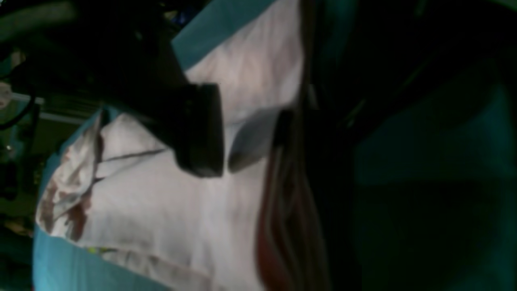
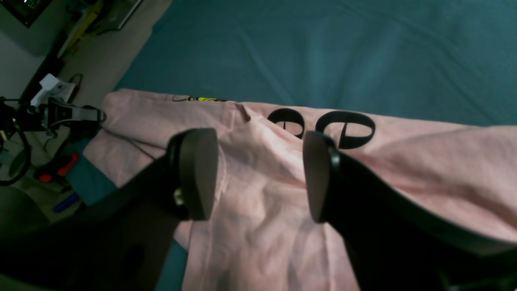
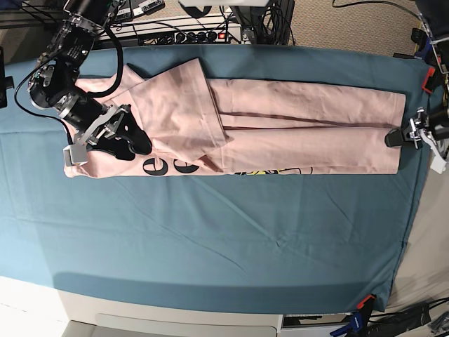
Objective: Fold the T-shirt properly
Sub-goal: 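Move the left gripper to the shirt's opposite side edge and grasp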
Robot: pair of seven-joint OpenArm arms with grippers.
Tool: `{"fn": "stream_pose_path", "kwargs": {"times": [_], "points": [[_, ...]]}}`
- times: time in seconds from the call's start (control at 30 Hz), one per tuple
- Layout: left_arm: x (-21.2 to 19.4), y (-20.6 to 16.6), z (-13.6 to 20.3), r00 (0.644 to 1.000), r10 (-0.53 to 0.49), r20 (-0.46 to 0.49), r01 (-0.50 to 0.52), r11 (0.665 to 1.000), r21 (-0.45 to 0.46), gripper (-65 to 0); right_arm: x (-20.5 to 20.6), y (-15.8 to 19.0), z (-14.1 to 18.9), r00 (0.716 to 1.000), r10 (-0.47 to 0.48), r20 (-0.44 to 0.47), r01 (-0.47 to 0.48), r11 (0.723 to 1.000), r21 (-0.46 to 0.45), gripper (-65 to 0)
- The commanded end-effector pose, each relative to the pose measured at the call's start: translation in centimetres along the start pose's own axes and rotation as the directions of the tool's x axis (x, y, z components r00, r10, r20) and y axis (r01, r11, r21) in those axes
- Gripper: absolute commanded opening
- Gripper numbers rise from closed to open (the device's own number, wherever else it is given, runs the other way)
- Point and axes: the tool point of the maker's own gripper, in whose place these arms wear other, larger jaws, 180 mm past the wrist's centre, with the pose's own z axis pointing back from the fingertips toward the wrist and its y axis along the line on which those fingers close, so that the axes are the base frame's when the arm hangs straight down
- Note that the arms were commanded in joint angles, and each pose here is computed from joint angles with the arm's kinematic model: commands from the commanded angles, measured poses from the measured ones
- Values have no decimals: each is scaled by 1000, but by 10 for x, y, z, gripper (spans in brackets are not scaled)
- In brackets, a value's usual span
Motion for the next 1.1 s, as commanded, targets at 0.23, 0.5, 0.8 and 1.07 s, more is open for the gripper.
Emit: {"fn": "stream_pose_path", "kwargs": {"times": [0.23,0.5,0.8,1.07], "points": [[8,-4,2,1000,-17,13,17,1000,-9,-455,14,1,3,999,30,41,-30,1000,-1,-303],[18,-24,4,998,-10,65,17,993,-116,-650,11,-12,4,998,52,19,-50,996,-74,-304],[16,-62,-12,988,-152,36,156,970,-187,-650,12,-50,16,993,117,0,-113,956,-270,-304],[-19,-140,-71,943,-328,-52,288,885,-365,-650,18,-74,45,994,103,38,-81,923,-377,-304]]}}
